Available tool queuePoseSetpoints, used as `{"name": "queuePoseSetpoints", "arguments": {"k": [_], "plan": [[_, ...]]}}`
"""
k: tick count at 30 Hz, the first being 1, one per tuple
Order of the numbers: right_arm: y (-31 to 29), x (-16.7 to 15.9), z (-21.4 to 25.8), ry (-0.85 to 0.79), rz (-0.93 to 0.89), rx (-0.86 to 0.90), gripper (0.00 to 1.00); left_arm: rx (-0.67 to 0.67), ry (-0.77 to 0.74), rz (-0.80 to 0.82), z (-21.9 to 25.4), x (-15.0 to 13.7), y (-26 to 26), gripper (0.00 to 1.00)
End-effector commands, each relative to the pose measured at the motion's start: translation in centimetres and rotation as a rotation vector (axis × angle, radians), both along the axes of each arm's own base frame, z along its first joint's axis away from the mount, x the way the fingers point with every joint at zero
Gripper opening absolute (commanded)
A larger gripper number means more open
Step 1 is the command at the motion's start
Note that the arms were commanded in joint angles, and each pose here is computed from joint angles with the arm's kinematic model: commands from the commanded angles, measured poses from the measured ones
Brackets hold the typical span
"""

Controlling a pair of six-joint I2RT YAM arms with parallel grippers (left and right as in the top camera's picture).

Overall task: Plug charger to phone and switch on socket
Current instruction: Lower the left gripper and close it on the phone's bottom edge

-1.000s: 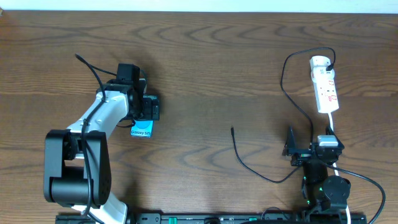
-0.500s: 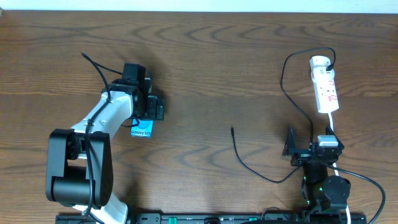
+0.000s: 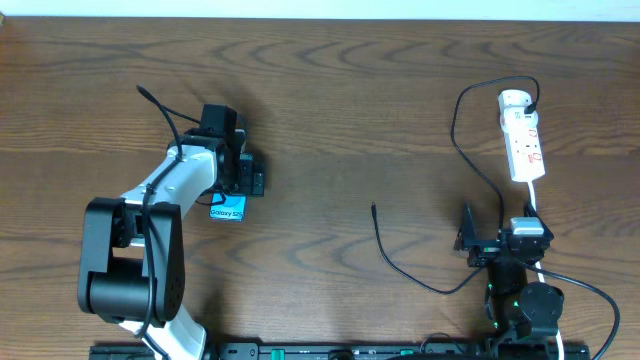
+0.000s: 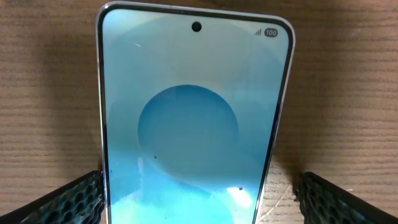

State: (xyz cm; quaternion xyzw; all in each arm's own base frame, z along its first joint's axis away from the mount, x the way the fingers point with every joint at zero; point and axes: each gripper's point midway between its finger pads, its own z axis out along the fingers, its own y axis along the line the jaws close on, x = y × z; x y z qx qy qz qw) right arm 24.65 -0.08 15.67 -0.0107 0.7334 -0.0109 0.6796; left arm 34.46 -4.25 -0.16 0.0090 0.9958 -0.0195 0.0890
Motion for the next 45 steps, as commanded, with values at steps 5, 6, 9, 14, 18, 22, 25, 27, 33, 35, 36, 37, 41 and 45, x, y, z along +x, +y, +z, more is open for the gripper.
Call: {"name": "queuePoseSetpoints", "arguments": {"k": [5, 6, 9, 14, 18, 22, 25, 27, 33, 35, 36, 37, 41, 45], "plan": [[0.14, -0.03, -0.06, 0.001, 0.005, -0.008, 0.99, 0.011, 0.026, 0.008, -1.00, -0.51, 0.16, 0.98], [0.14, -0.03, -0.06, 0.001, 0.005, -0.008, 0.99, 0.011, 0.025, 0.008, -0.99, -0.49, 0.15, 0.94], [0.14, -0.03, -0.06, 0.001, 0.005, -0.008, 0.99, 0.011, 0.023, 0.008, -0.99, -0.45, 0.15, 0.88], [0.14, -0.03, -0.06, 0.001, 0.005, -0.008, 0.99, 0.011, 0.023, 0.008, -0.98, -0.44, 0.15, 0.78], [0.14, -0.03, -0.06, 0.001, 0.005, -0.008, 0.99, 0.011, 0.023, 0.008, -0.99, -0.45, 0.15, 0.77], [0.14, -0.03, -0.06, 0.001, 0.005, -0.008, 0.99, 0.011, 0.023, 0.008, -0.99, -0.44, 0.15, 0.74], [0.15, -0.03, -0.06, 0.001, 0.006, -0.008, 0.99, 0.011, 0.023, 0.008, -0.99, -0.44, 0.15, 0.72], [0.14, -0.03, -0.06, 0.001, 0.005, -0.008, 0.99, 0.010, 0.022, 0.008, -0.98, -0.42, 0.15, 0.71], [0.14, -0.03, -0.06, 0.001, 0.005, -0.008, 0.99, 0.010, 0.016, 0.008, -0.96, -0.28, 0.13, 0.64], [0.14, -0.03, -0.06, 0.001, 0.005, -0.009, 0.99, 0.010, 0.014, 0.008, -0.95, -0.23, 0.13, 0.60], [0.14, -0.03, -0.06, 0.001, 0.005, -0.009, 0.99, 0.010, 0.014, 0.008, -0.95, -0.22, 0.12, 0.60], [0.14, -0.03, -0.06, 0.001, 0.005, -0.008, 0.99, 0.010, 0.014, 0.008, -0.95, -0.22, 0.12, 0.59], [0.14, -0.03, -0.06, 0.001, 0.005, -0.008, 0.99, 0.009, 0.011, 0.008, -0.94, -0.14, 0.11, 0.44], [0.14, -0.03, -0.06, 0.001, 0.005, -0.008, 0.99, 0.009, 0.011, 0.008, -0.94, -0.14, 0.11, 0.20]]}}
